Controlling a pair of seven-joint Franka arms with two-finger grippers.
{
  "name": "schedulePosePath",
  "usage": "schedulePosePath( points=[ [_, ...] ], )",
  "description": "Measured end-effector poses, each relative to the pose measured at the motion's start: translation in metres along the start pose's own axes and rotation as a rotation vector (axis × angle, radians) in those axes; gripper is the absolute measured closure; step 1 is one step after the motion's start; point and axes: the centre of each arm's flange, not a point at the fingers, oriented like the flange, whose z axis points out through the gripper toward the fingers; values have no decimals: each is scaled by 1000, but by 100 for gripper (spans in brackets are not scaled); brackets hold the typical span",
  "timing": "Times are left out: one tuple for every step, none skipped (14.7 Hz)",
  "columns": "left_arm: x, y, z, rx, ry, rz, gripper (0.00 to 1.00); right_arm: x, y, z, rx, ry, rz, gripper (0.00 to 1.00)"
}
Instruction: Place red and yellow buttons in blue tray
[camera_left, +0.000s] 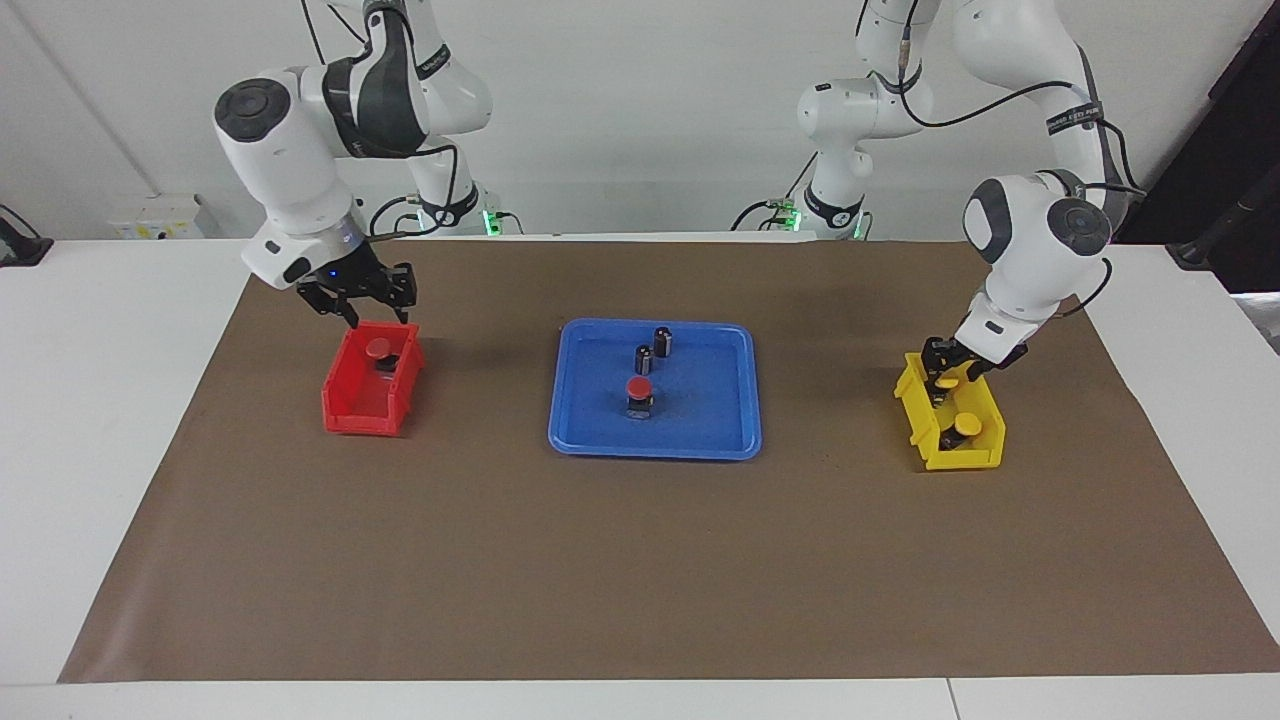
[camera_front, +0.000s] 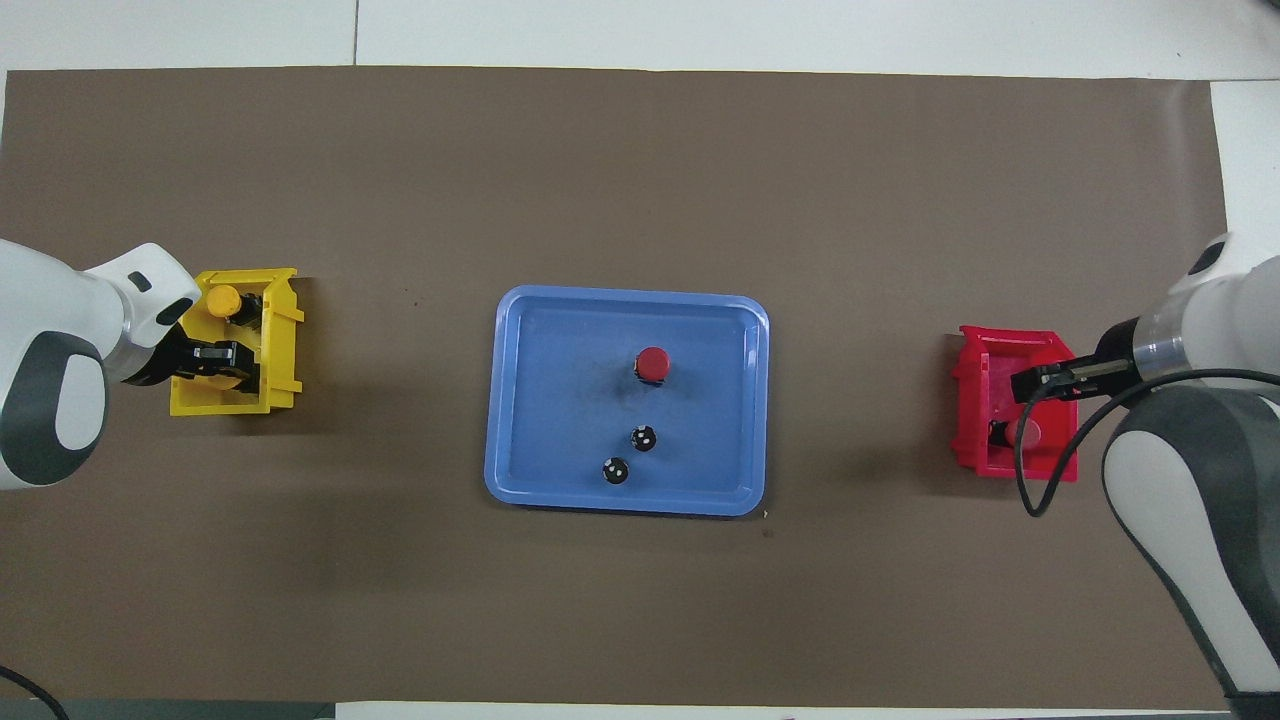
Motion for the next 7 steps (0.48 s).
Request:
schedulePosePath(
  points=[
    [0, 0, 1, 0, 5, 0, 45, -5, 6, 13, 0, 7, -1, 33],
    [0, 0, 1, 0, 10, 0, 57, -9, 10, 24, -1, 10, -1, 32],
    [0, 0, 1, 1, 13, 0, 59, -11, 14, 32, -1, 12, 2, 32],
    [1, 0, 1, 1, 16, 0, 59, -12, 17, 38, -3, 21, 7, 33],
    [2, 0, -1, 1, 21, 0, 59, -13, 18, 43, -5, 32, 9, 33],
    [4, 0, -8, 2, 21, 0, 59, -13, 17, 47, -7, 42, 8, 33],
    [8, -1, -23, 2, 4, 0, 59, -12, 17, 52, -9, 49, 7, 33]
  ],
)
